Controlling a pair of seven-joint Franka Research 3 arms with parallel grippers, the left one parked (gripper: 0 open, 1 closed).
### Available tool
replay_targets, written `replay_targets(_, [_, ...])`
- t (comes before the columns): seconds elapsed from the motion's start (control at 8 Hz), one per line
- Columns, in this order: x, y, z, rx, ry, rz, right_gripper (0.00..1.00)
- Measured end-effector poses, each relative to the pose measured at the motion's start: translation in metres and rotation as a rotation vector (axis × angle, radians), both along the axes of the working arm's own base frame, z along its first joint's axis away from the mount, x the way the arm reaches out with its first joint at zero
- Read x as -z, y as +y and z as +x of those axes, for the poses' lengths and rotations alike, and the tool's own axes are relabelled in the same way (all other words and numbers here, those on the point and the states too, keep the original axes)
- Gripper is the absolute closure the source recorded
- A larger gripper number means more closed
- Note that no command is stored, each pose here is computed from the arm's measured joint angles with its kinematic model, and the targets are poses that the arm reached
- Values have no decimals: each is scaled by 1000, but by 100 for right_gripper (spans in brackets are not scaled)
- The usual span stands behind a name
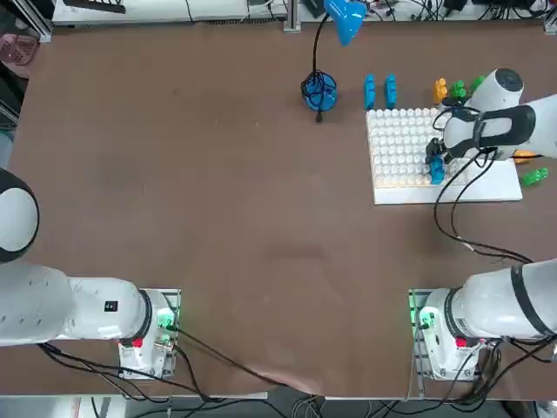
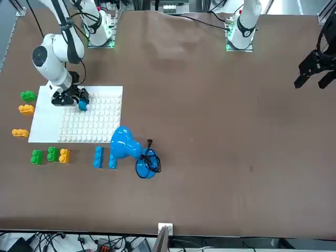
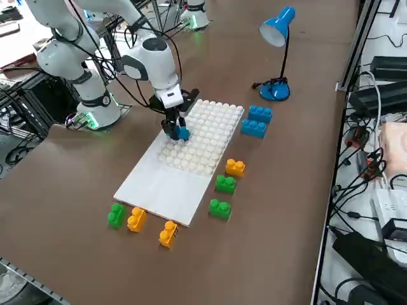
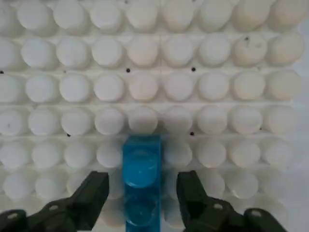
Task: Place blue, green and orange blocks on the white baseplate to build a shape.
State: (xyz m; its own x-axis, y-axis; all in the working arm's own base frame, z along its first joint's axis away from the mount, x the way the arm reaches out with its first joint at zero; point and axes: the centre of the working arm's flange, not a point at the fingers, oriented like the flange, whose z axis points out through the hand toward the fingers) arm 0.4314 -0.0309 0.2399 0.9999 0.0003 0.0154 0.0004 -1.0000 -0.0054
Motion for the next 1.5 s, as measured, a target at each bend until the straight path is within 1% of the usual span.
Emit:
replay_targets(0.12, [-21,0,5,-2,-1,1,0])
replay_targets(0.38, [-79,6,18,-6,-16,4,0])
replay_targets(0.5, [-101,12,28,0,-36,5,0])
replay_targets(0.62, [-111,21,42,8,-55,6,0])
replay_targets(0.75, [-111,34,63,24,-62,8,0])
replay_targets(1.0, [-96,65,121,78,-66,15,0])
replay_targets(1.25, [-70,85,179,103,-73,18,0])
replay_targets(1.5, [-45,94,221,111,-80,19,0])
